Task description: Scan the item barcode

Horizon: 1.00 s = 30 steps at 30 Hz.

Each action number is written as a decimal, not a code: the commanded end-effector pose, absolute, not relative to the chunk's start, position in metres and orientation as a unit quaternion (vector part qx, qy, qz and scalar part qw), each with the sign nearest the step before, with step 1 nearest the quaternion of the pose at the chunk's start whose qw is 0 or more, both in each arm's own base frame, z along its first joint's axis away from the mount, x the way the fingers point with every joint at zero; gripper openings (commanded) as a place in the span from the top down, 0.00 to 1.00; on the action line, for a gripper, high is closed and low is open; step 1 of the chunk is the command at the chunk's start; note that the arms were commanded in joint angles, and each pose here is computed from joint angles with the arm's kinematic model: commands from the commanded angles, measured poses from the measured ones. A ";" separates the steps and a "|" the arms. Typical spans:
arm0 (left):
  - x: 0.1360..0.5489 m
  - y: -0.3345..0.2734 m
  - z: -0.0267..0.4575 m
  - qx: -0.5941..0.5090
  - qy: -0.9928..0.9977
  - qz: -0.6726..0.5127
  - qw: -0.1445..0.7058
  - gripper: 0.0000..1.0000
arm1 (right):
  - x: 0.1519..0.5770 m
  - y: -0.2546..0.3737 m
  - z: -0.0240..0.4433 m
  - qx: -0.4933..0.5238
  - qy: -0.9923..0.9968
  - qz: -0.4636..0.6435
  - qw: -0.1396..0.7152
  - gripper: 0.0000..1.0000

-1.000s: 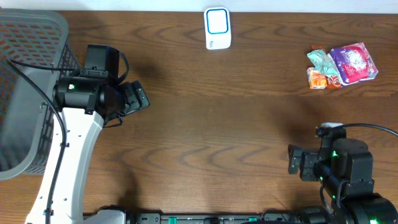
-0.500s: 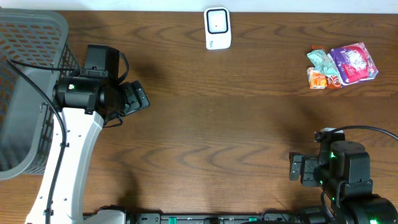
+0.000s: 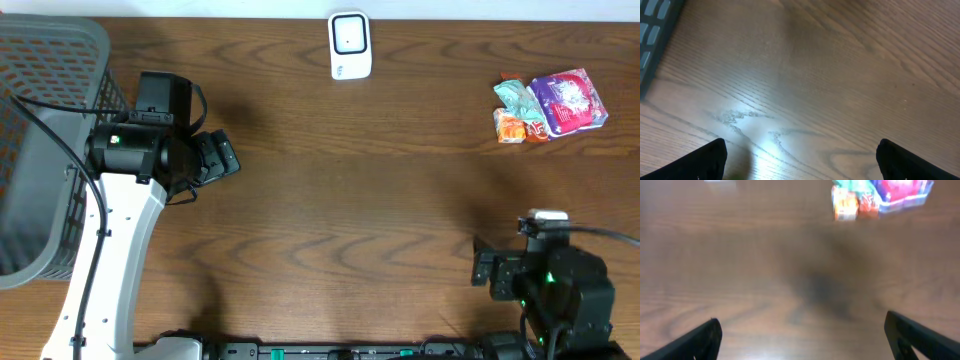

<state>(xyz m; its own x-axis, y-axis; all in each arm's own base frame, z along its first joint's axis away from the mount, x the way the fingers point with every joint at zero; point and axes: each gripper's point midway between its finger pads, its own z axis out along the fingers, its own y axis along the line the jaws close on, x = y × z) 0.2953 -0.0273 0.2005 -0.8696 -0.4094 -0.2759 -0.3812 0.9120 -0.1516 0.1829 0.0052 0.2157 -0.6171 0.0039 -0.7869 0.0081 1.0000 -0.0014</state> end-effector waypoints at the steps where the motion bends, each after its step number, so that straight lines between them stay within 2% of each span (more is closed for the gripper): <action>1: 0.295 -0.024 0.202 -0.204 0.965 -0.040 0.157 0.05 | 0.189 0.004 0.214 -0.027 0.881 -0.022 0.473 0.01; 13: 0.295 -0.024 0.202 -0.204 0.965 -0.040 0.156 0.05 | 0.225 0.019 0.201 -0.031 0.791 0.016 0.611 0.01; 24: 0.295 -0.024 0.202 -0.204 0.965 -0.040 0.156 0.05 | 0.237 0.012 0.186 -0.011 0.736 0.011 0.677 0.01; 30: 0.295 -0.024 0.202 -0.204 0.965 -0.040 0.156 0.05 | 0.244 0.014 0.168 -0.016 0.729 0.018 0.684 0.01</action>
